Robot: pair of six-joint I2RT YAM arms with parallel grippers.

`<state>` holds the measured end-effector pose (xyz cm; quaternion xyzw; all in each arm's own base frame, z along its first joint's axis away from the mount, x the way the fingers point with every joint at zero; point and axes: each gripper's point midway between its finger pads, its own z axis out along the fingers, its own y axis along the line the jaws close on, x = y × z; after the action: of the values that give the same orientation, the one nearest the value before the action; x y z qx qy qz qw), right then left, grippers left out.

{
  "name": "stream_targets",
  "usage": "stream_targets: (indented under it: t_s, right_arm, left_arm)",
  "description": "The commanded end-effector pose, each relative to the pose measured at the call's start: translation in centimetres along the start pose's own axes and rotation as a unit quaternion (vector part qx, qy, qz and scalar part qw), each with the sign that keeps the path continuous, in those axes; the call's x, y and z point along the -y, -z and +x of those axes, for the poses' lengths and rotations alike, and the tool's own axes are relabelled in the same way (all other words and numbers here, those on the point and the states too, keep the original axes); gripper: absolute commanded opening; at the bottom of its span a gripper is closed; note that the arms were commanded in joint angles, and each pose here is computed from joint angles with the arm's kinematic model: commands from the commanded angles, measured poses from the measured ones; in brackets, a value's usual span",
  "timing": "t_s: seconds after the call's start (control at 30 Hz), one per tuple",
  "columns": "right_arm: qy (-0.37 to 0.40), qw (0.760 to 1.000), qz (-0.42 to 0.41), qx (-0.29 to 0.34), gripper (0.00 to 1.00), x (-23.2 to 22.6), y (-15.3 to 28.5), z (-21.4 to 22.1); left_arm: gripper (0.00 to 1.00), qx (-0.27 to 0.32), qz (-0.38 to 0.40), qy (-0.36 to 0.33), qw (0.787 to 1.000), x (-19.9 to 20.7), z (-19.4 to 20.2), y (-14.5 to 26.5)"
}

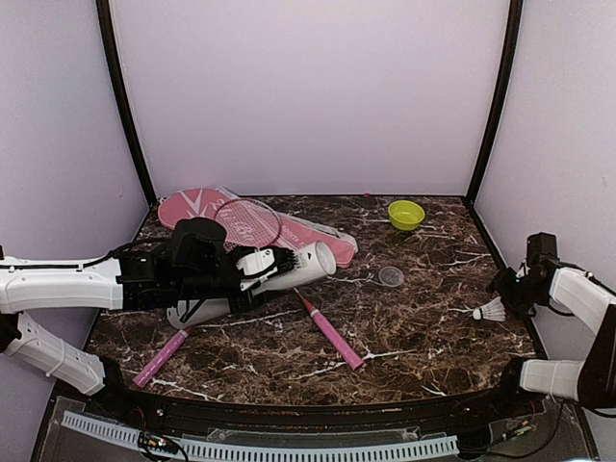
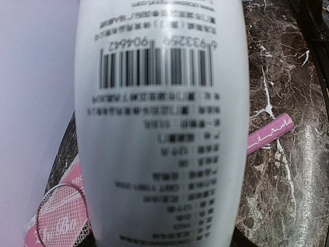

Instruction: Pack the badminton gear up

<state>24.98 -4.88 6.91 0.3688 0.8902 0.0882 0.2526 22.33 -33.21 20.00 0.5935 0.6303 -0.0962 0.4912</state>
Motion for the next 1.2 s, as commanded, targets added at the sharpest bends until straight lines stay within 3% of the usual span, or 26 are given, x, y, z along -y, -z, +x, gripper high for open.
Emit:
stream_targets:
  t_s: [0.0, 0.23, 0.43, 0.83, 1.0, 1.17]
  right_arm:
    - [-0.034, 0.995, -0.083, -0.034, 0.66, -2.1, -0.1, 2.1]
    - [-0.013, 0.991, -0.112, -0.068, 0.56, -4.1, 0.3, 4.6]
    - [-0.012, 0.994, -0.093, -0.055, 0.44, -3.3, 0.3, 4.5]
    - [-0.02, 0.995, -0.091, -0.043, 0.01, -3.0, 0.6, 4.4]
    - [0.002, 0.988, -0.152, -0.034, 0.0, -5.8, 2.4, 3.5]
    - [0.098, 0.957, -0.273, -0.008, 0.0, -13.0, 7.8, 1.9]
  left_arm:
    - [0.55, 0.023, -0.007, 0.003, 1.0, -0.7, -1.3, 0.5]
    - [0.55, 0.026, 0.0, 0.004, 1.0, -0.4, -1.4, 0.4]
    - [0.55, 0.027, 0.002, 0.005, 1.0, -0.4, -1.4, 0.5]
    - [0.55, 0.029, 0.002, 0.006, 1.0, -0.4, -1.6, 0.6]
    - [0.55, 0.029, 0.004, 0.005, 1.0, -0.4, -1.5, 0.5]
    - [0.55, 0.031, 0.008, 0.006, 0.999, -0.2, -1.7, 0.5]
